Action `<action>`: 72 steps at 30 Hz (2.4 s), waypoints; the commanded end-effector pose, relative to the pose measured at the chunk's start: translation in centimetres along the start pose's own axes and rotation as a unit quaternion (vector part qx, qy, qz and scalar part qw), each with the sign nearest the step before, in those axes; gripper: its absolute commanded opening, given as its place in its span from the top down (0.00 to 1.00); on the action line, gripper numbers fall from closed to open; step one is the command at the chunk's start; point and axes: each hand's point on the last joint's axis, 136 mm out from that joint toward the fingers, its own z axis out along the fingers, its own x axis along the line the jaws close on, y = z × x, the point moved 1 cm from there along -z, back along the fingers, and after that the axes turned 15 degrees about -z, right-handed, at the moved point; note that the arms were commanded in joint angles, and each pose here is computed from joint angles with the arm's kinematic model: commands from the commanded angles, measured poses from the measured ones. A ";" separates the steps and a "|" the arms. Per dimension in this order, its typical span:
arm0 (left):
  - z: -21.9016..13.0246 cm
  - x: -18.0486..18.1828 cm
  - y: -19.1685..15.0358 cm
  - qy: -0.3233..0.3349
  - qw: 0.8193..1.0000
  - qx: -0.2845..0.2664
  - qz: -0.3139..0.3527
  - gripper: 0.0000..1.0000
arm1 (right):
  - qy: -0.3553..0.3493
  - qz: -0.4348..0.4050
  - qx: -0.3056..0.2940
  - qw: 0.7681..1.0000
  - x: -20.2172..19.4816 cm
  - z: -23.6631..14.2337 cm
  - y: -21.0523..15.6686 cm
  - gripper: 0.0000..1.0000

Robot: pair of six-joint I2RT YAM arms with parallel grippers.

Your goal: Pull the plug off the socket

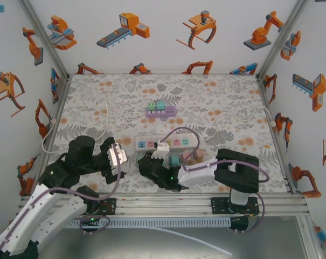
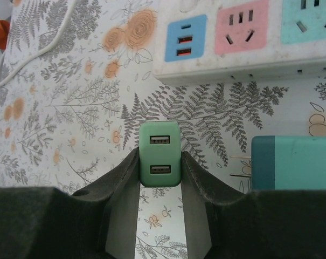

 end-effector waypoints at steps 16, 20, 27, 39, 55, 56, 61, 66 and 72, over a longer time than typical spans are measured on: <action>0.8 0.7 0.1 0.015 1.000 -0.010 0.006 0.03 | -0.047 0.069 0.023 0.996 -1.9 -0.2 -1.3 0.60; 0.8 0.8 0.1 0.019 1.000 -0.014 0.005 0.03 | -0.055 0.068 0.028 0.996 -2.4 -0.6 -1.3 0.56; 0.7 1.0 -0.1 0.027 1.000 -0.011 -0.002 0.03 | -0.058 0.070 0.021 0.996 -2.9 -1.7 -0.3 0.54; 0.1 3.4 3.7 0.064 0.983 -0.042 -0.167 0.03 | -0.058 -0.103 -0.098 0.988 -3.2 -6.7 12.0 0.42; 9.0 21.5 5.1 0.236 0.779 -0.104 -0.572 0.00 | -0.023 -0.016 0.047 0.998 -16.3 5.7 25.8 0.33; 9.7 22.9 5.0 0.242 0.765 -0.102 -0.589 0.02 | -0.023 0.002 0.058 0.998 -17.3 6.8 26.1 0.35; 14.6 30.3 3.8 0.255 0.695 -0.088 -0.666 0.12 | -0.053 0.006 0.096 0.994 -21.1 12.8 25.9 0.39; 20.5 34.7 2.5 0.248 0.677 -0.055 -0.691 0.15 | -0.066 0.001 0.136 0.988 -23.1 17.1 23.7 0.39; 25.6 34.4 -0.4 0.213 0.682 0.004 -0.700 0.15 | -0.044 0.009 0.167 0.985 -23.1 18.5 21.1 0.47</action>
